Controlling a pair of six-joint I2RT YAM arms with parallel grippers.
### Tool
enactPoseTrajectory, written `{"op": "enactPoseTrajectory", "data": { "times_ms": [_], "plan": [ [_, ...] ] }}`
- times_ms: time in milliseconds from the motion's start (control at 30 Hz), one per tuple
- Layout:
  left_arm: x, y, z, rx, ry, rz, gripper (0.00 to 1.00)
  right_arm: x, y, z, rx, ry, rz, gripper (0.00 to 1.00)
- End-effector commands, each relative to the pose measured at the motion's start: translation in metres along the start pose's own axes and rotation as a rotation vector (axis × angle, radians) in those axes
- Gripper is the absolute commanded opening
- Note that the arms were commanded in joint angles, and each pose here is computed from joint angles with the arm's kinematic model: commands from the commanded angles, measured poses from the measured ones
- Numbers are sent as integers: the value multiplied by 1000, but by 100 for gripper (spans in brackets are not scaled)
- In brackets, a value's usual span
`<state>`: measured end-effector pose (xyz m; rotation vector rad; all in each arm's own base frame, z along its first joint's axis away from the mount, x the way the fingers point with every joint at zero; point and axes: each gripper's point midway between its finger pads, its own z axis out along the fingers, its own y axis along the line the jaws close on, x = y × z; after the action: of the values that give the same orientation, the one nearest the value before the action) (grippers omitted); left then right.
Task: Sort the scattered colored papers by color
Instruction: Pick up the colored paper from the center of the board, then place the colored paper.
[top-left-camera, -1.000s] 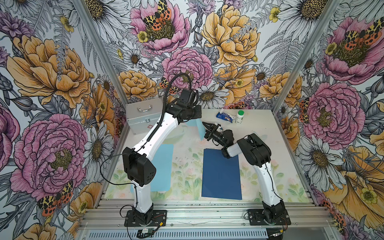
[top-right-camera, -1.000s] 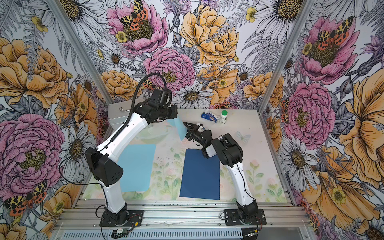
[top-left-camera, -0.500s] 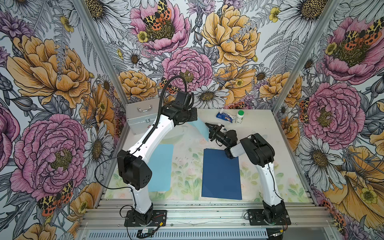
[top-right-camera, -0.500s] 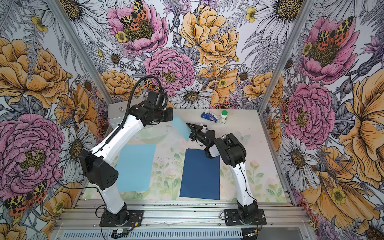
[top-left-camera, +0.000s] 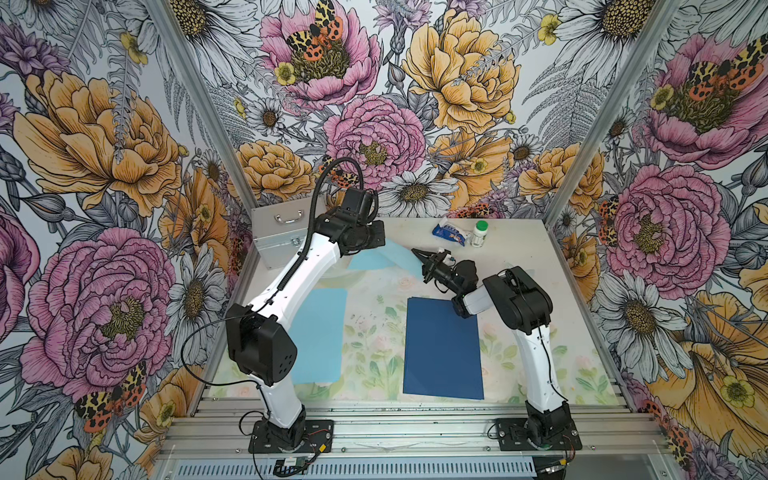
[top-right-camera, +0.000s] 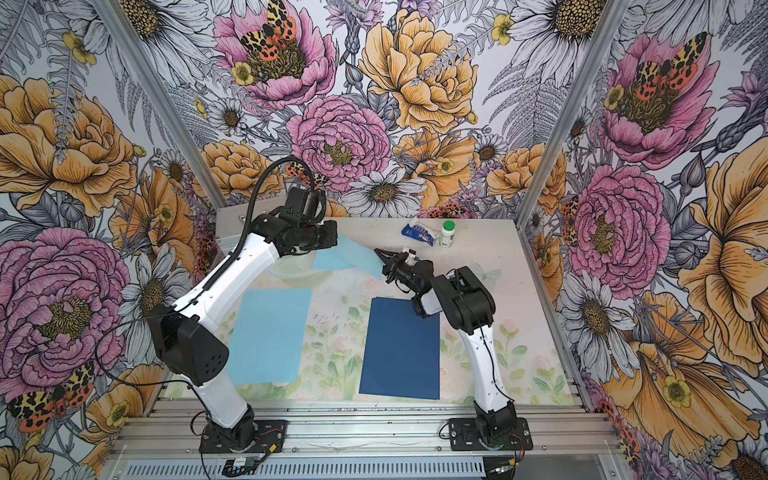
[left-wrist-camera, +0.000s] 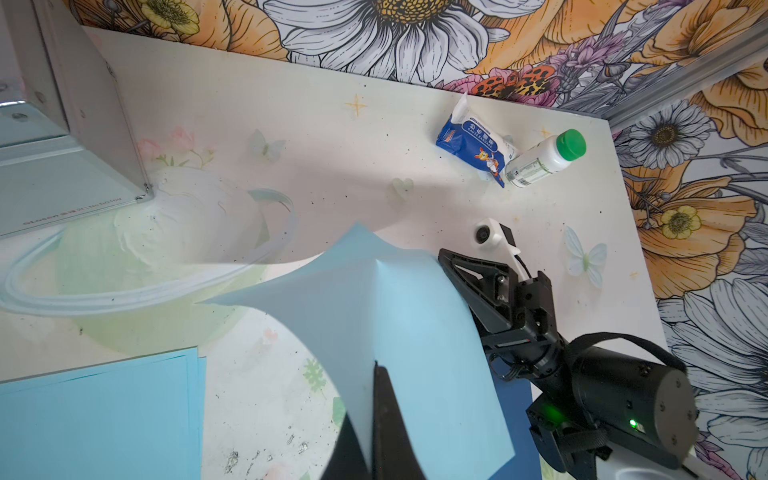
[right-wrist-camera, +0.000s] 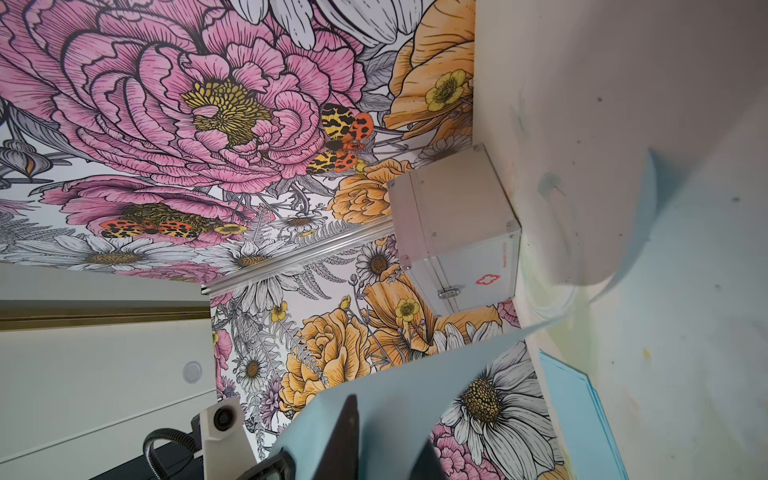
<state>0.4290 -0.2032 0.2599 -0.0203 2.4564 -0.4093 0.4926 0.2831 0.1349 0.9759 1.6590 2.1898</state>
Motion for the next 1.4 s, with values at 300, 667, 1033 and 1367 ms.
{"op": "enactPoseTrajectory", "data": {
  "times_ms": [300,667,1033,1367],
  "plan": [
    [1,17,-12,1,-8,-53,19,17,25,4,-41,50,11,6],
    [7,84,-84,-16,-110,-218,98,31,41,17,-61,100,-73,0],
    [70,160,-135,-58,-177,-395,98,109,60,28,628,270,-894,0],
    [94,176,-151,-65,-224,-445,98,201,17,19,921,518,-1388,0]
  ]
}}
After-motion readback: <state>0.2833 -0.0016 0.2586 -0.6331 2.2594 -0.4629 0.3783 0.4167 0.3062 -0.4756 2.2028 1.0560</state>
